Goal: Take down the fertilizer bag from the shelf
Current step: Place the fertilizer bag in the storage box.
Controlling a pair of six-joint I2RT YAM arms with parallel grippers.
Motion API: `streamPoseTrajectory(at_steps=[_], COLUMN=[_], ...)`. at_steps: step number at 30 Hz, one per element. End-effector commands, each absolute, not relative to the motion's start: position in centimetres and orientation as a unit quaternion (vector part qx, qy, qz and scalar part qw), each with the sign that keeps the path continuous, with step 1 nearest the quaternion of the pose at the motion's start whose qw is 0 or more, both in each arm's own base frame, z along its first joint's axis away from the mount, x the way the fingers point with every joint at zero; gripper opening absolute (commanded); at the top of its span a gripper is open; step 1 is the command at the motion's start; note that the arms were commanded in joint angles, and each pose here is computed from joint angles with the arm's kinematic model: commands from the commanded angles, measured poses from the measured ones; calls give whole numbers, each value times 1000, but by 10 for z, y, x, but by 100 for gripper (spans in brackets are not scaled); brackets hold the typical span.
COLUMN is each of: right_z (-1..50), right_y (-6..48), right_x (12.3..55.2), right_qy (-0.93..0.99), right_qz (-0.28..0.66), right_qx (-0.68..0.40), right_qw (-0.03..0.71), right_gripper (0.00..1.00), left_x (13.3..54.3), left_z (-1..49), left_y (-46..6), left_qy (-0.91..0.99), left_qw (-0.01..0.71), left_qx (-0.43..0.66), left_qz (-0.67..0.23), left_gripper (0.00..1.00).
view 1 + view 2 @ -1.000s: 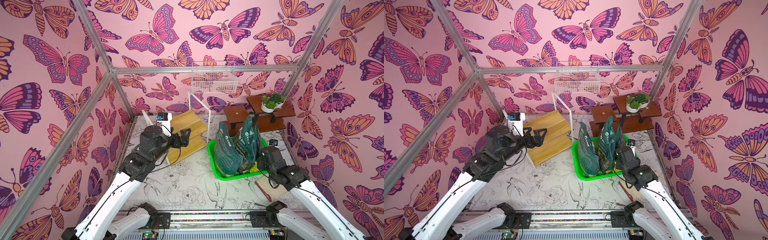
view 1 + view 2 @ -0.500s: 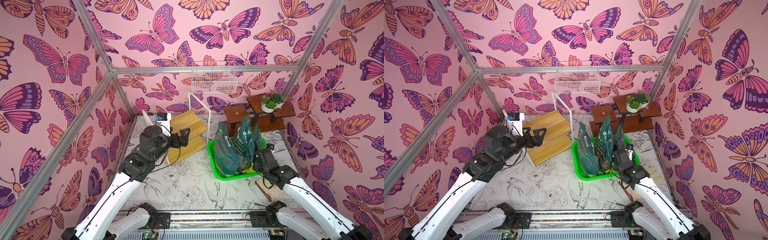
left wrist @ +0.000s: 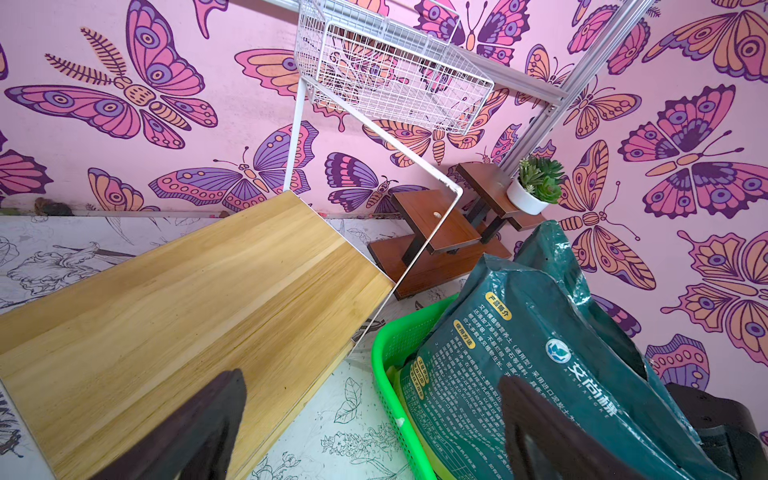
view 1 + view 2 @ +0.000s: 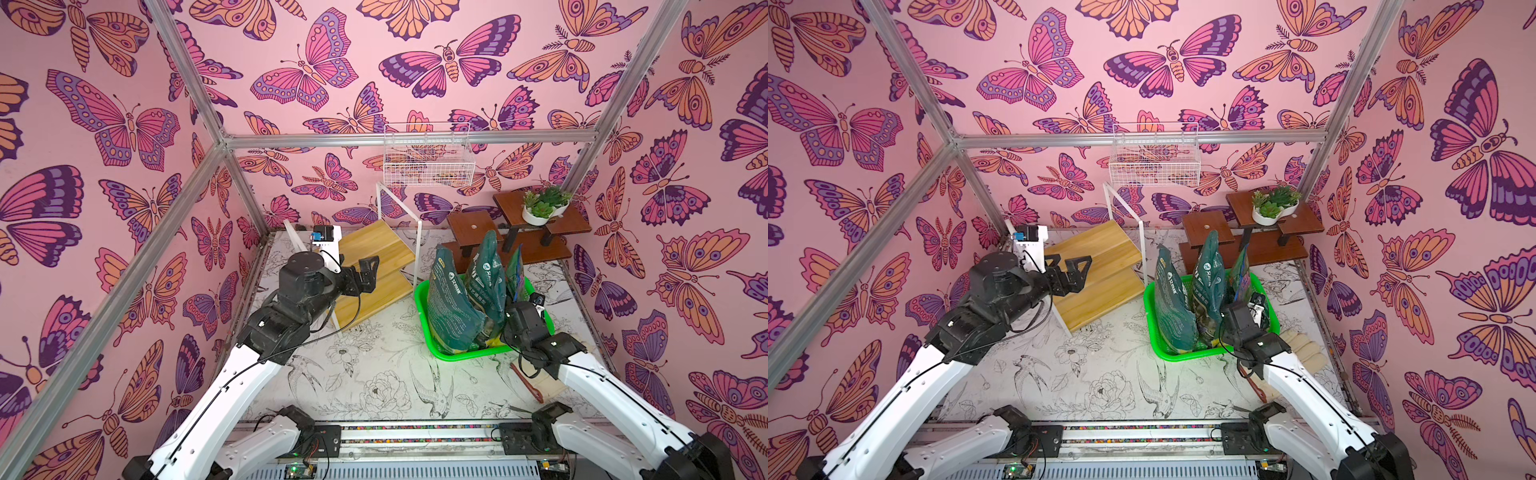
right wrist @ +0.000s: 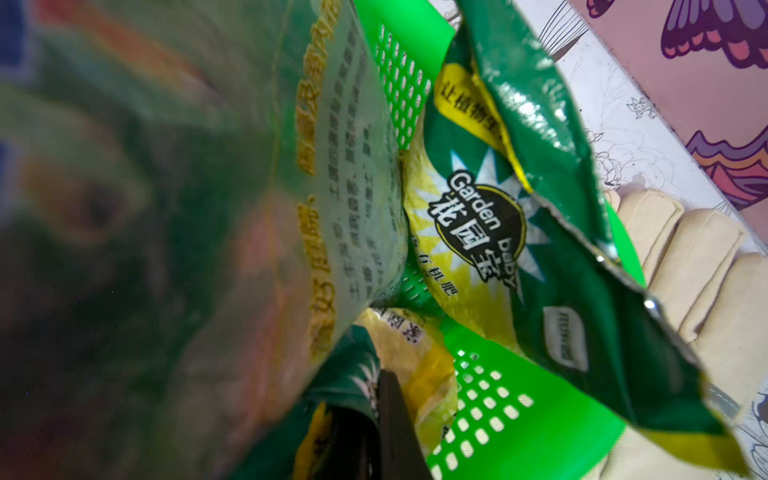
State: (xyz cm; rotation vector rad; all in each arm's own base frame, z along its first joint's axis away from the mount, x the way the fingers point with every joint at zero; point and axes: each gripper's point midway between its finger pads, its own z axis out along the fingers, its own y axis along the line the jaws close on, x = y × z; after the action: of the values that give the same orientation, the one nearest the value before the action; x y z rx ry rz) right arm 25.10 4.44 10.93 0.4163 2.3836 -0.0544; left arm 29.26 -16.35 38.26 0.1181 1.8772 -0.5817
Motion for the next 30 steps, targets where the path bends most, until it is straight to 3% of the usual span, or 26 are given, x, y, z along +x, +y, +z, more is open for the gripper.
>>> streamPoseTrajectory(at_steps=[1,3,7,13,18,24,30], right_z=[120,136,169,223,262,280,295], right_y=[57,58,59,60,44,35,-5], right_x=[249,253,257,259,265,295,321], right_qy=[928,923,913,890,874,884,865], right_qz=[11,15,24,46,-7,9,-4], right_qx=[136,125,115,110,93,89,147], right_qw=[347,364,392,441,476,460,480], right_gripper=[13,32,48,52,62,68,69], left_x=[292,293,293,295,295,304,298], left_z=[383,384,390,401,419,426,436], left_y=[-159,-158,-156,-151,-140,-90,-35], left_qy=[790,790,786,778,769,785,771], left_qw=[563,566,573,589,610,614,632], left_qx=[47,47,47,46,38,-11,-77], left_qz=[-237,-233,-228,-213,-189,-78,-34], left_gripper=[100,100,100,100,100,100,100])
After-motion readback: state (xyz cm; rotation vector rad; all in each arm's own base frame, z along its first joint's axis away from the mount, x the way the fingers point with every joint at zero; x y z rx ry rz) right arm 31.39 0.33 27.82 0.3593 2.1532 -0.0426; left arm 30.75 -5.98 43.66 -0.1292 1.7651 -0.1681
